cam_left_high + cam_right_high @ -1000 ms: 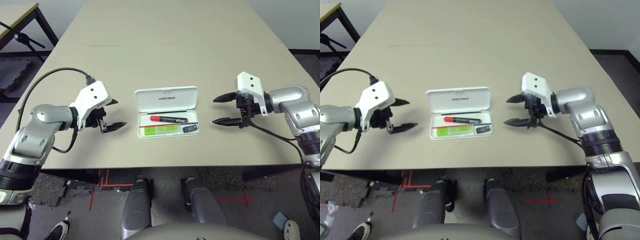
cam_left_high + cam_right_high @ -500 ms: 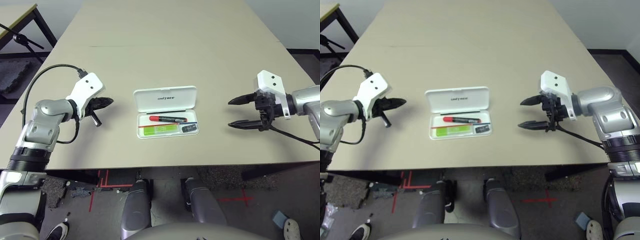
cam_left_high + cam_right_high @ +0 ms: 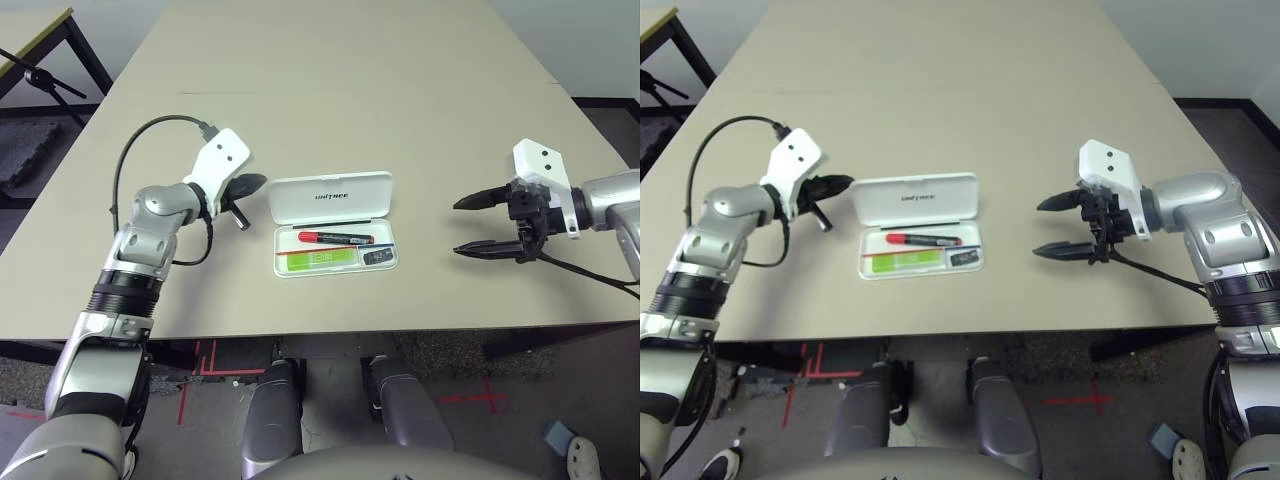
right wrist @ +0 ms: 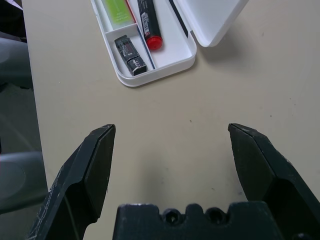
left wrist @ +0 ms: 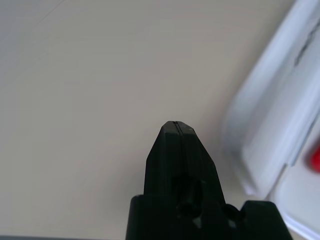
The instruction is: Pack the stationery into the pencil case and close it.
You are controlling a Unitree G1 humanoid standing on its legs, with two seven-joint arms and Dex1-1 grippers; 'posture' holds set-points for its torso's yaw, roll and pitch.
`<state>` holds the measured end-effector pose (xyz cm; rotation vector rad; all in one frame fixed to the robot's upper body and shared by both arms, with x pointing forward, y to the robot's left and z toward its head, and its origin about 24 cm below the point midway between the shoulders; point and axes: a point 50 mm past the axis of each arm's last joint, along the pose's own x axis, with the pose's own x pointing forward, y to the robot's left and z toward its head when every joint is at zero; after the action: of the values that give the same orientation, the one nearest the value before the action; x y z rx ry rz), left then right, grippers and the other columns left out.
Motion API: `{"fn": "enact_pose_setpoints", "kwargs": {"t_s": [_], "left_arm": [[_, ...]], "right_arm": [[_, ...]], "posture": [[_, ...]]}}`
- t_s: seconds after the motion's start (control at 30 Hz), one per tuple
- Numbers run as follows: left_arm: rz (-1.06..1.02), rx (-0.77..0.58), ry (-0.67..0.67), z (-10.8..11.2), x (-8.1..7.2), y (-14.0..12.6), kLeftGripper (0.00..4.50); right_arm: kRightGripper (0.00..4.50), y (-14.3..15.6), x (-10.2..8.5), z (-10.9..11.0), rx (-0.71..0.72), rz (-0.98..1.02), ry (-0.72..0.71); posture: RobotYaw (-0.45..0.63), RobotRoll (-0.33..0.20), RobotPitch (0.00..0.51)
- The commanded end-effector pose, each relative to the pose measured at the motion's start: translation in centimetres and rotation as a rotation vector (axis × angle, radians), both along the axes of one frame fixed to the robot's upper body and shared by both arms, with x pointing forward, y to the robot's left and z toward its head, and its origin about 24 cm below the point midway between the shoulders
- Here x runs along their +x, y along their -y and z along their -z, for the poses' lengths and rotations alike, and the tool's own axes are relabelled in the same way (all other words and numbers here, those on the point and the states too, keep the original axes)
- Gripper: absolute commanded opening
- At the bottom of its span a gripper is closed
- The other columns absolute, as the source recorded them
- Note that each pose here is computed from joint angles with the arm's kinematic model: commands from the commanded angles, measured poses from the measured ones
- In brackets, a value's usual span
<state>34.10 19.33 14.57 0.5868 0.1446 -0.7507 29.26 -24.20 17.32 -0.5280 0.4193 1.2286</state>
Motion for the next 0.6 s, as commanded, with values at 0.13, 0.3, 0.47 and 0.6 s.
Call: {"fn": "enact_pose_setpoints", "kwargs": {"t_s": [0.13, 0.3, 0.47, 0.6], "left_arm": [[0.196, -0.022, -0.043, 0.0, -2.1, 1.6, 0.02], [0.355, -0.036, -0.112, 0.8, -4.5, 3.3, 0.02], [0.398, -0.005, -0.158, 2.1, -5.5, 4.4, 0.02], [0.408, 0.036, -0.191, 3.3, -5.9, 4.9, 0.02]], "right_arm": [[4.5, 0.0, -0.3, 0.1, -0.001, -0.003, -0.002], [4.5, -0.4, -0.2, 0.4, 0.0, -0.008, -0.006], [4.5, -0.6, 0.0, 0.7, -0.005, -0.011, -0.005], [4.5, -0.9, 0.1, 1.0, -0.004, -0.015, -0.004]], "posture": [[-0.06, 0.0, 0.144], [-0.06, 0.0, 0.142], [-0.06, 0.0, 0.138], [-0.06, 0.0, 0.133]]}}
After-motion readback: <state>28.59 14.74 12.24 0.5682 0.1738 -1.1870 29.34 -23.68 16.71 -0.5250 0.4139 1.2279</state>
